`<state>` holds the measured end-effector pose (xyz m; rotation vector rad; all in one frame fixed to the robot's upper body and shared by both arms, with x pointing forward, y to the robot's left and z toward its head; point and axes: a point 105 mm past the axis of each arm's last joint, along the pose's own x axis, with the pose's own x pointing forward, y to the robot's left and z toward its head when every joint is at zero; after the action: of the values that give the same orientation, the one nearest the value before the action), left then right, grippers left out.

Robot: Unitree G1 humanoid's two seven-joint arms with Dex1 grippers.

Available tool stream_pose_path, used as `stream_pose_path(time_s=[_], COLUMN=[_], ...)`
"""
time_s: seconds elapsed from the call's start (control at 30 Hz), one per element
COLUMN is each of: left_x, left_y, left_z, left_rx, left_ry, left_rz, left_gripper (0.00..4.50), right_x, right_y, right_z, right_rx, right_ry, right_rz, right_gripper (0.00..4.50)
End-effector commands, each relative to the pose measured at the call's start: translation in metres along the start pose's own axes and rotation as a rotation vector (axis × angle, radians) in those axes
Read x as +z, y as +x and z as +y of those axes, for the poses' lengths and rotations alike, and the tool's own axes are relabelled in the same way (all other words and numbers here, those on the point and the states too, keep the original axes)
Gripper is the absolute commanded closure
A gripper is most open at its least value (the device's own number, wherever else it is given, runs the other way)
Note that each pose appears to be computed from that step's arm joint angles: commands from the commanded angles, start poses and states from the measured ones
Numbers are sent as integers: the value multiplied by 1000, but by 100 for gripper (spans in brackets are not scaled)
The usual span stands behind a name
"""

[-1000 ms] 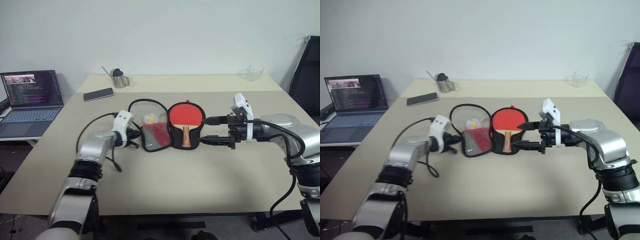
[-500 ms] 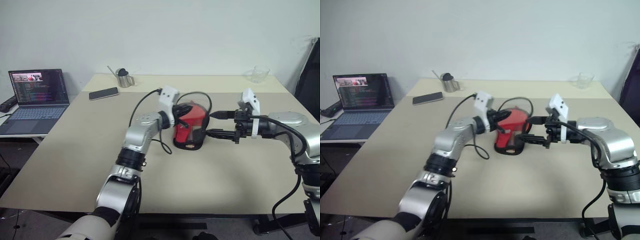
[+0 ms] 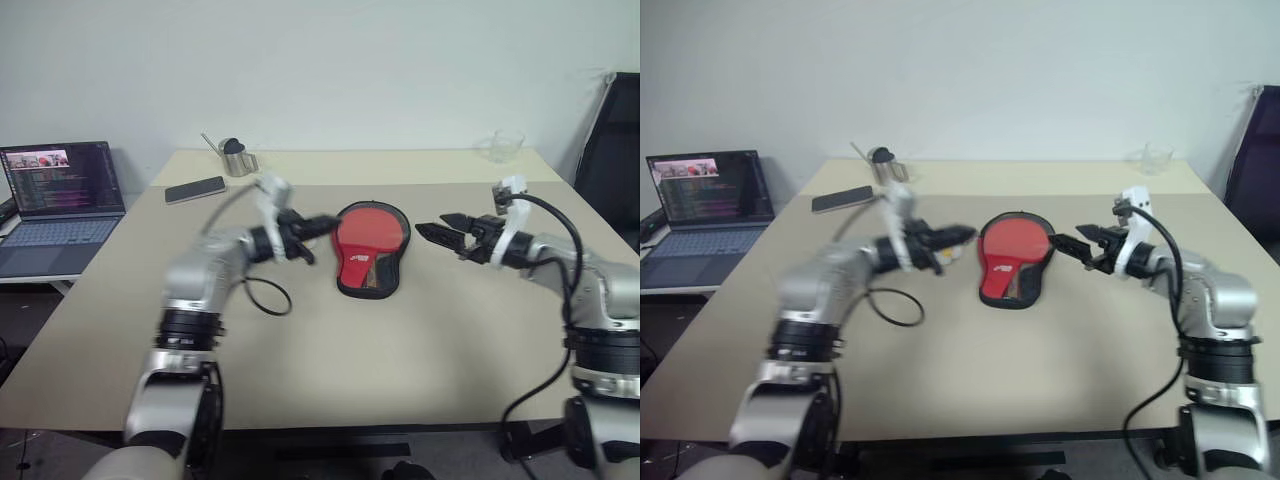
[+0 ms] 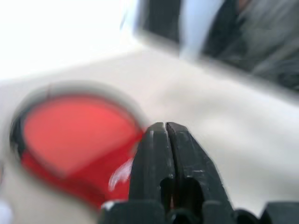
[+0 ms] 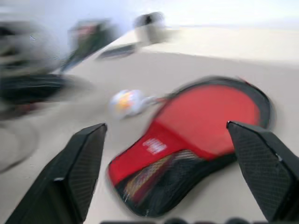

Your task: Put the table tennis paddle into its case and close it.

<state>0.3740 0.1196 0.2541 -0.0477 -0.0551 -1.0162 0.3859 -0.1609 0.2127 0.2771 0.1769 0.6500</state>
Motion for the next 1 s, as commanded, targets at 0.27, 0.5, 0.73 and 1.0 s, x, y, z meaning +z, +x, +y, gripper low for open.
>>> stream_pose_path(time_s=[0.27, 0.5, 0.73, 1.0], left_x=[-19, -43, -51, -46], left_y=[-93, -120, -128, -133], left_z=[-11, -10, -5, -14], left_rx=[30, 123, 212, 230], left_ry=[2, 39, 88, 100], left_rz=[176, 324, 376, 389], left_gripper=[66, 3, 3, 3], right_x=[-48, -75, -97, -104], right_y=[17, 21, 29, 54], right_z=[-2, 6, 12, 33], right_rx=[-67, -45, -33, 19], right_ry=[442, 503, 551, 587], right_rz=[100, 175, 226, 221], right_gripper=[0, 0, 0, 0])
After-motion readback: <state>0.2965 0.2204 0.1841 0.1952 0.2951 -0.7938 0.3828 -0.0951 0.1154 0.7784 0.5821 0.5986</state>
